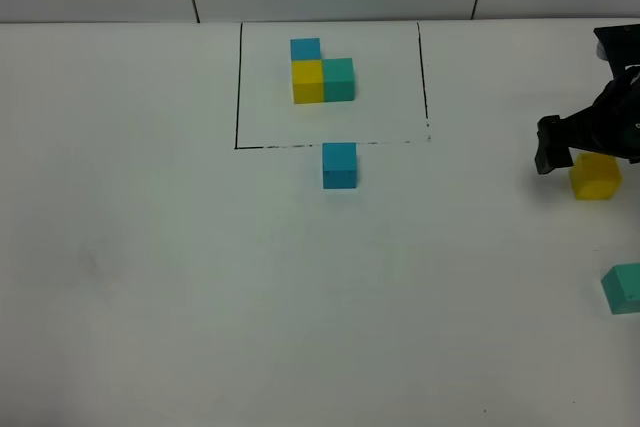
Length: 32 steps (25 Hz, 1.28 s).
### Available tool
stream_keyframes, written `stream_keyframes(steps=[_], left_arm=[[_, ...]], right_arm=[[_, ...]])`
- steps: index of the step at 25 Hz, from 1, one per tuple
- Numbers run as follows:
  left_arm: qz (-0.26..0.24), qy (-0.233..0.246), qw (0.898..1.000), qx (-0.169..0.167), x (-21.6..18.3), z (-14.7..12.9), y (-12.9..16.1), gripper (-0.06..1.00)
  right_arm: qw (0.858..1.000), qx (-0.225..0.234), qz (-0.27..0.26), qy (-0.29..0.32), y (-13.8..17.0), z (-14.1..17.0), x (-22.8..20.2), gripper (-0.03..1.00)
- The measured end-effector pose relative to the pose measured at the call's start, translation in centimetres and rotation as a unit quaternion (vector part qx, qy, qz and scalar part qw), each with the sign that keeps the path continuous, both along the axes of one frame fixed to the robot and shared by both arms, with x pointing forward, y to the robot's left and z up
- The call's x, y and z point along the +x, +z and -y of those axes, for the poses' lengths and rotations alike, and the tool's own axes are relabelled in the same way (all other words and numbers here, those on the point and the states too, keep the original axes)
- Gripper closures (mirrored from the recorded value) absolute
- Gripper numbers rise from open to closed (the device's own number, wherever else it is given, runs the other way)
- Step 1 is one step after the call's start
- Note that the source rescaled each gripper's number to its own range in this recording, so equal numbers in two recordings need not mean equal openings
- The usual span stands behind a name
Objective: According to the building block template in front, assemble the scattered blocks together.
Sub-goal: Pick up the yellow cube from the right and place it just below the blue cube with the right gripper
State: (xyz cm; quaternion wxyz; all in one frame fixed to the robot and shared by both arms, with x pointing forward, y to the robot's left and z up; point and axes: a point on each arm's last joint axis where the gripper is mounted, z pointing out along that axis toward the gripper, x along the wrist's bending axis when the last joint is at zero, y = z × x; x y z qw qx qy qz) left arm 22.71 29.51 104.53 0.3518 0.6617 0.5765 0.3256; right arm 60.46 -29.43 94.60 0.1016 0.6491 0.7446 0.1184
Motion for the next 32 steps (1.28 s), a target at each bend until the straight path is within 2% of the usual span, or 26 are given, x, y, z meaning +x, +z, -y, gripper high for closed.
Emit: stream_keyframes(steps=[10,15,17,19,22,24,29,32], left_arm=[[0.000,0.000,1.000,0.000,0.0,0.0,0.0,0.36],[0.000,0.000,1.000,0.000,0.0,0.0,0.0,0.36],[0.000,0.000,1.000,0.000,0.0,0.0,0.0,0.36],[0.000,0.000,1.000,0.000,0.0,0.0,0.0,0.36],[0.000,0.000,1.000,0.000,0.0,0.0,0.0,0.36],[0.000,0.000,1.000,0.000,0.0,0.0,0.0,0.36],[0.000,0.000,1.000,0.000,0.0,0.0,0.0,0.36],[0.000,0.000,1.000,0.000,0.0,0.0,0.0,0.36]], right_arm=[[0.999,0.000,-0.040,-0.022,-2.9,2.4,0.8,-0.03],[0.998,0.005,-0.054,-0.019,-4.1,2.6,0.9,0.05],[0.998,0.007,-0.062,-0.020,-4.7,2.6,0.9,0.15],[0.998,0.007,-0.066,-0.020,-5.1,2.6,0.9,0.30],[0.998,0.008,-0.061,-0.023,-5.1,2.6,1.0,0.65],[0.998,0.008,-0.061,-0.025,-5.1,2.6,1.0,0.97],[0.997,0.009,-0.072,-0.024,-5.0,2.4,0.9,0.95],[0.997,0.008,-0.075,-0.019,-3.8,1.3,0.6,0.95]])
